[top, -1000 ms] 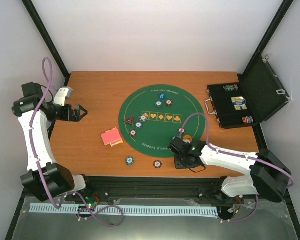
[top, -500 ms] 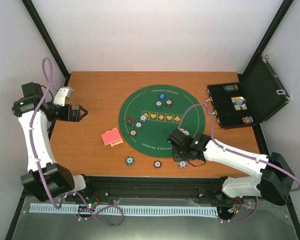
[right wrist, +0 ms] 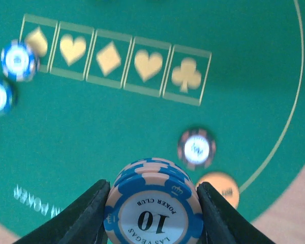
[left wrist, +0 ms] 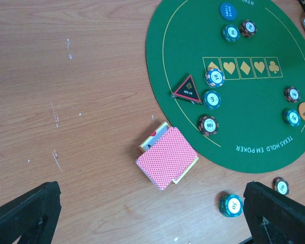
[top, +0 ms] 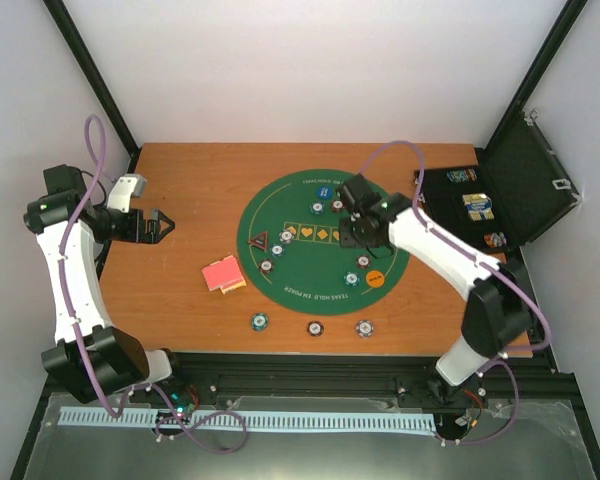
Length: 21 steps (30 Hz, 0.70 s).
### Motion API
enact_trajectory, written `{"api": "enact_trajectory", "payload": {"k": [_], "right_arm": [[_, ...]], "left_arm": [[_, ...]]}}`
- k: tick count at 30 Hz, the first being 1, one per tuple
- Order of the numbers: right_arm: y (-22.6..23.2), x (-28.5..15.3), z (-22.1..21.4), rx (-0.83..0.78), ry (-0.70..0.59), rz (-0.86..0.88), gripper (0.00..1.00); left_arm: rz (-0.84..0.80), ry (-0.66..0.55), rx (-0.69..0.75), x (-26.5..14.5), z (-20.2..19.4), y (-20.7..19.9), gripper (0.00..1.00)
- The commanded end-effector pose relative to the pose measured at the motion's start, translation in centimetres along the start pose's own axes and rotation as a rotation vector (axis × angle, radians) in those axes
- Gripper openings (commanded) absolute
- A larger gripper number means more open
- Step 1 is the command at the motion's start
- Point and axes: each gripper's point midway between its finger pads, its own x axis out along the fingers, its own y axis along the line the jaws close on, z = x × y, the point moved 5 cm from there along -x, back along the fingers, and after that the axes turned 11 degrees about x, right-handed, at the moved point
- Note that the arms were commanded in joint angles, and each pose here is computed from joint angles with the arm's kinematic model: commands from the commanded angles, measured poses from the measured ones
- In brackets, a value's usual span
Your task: Distribute texas hold em gaming equipment
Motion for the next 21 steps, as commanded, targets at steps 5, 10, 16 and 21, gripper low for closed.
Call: {"api": "enact_trajectory", "payload": {"k": [5, 10, 16, 21], "right_arm": [[0.6, 5.6, 9.1, -0.012, 0.010, -0.005, 0.24], [-0.1, 9.0, 13.1, 0.038, 0.025, 0.000, 0.24], [-1.1, 13.0, 15.0, 0.053, 0.071, -0.031, 0.24], [-1.7, 15.3, 15.7, 0.077, 0.093, -0.032, 0.24]], "left_arm": [[0.004, -0.018, 0.013, -0.3, 0.7, 0.1, 1.00], [-0.004, -0.010, 0.018, -0.1, 0.7, 0.4, 1.00], [-0.022, 0.005, 0.017, 0.6, 0.2, 0.5, 1.00], [-0.027, 0.014, 0.017, 1.0, -0.1, 0.6, 1.00]]}}
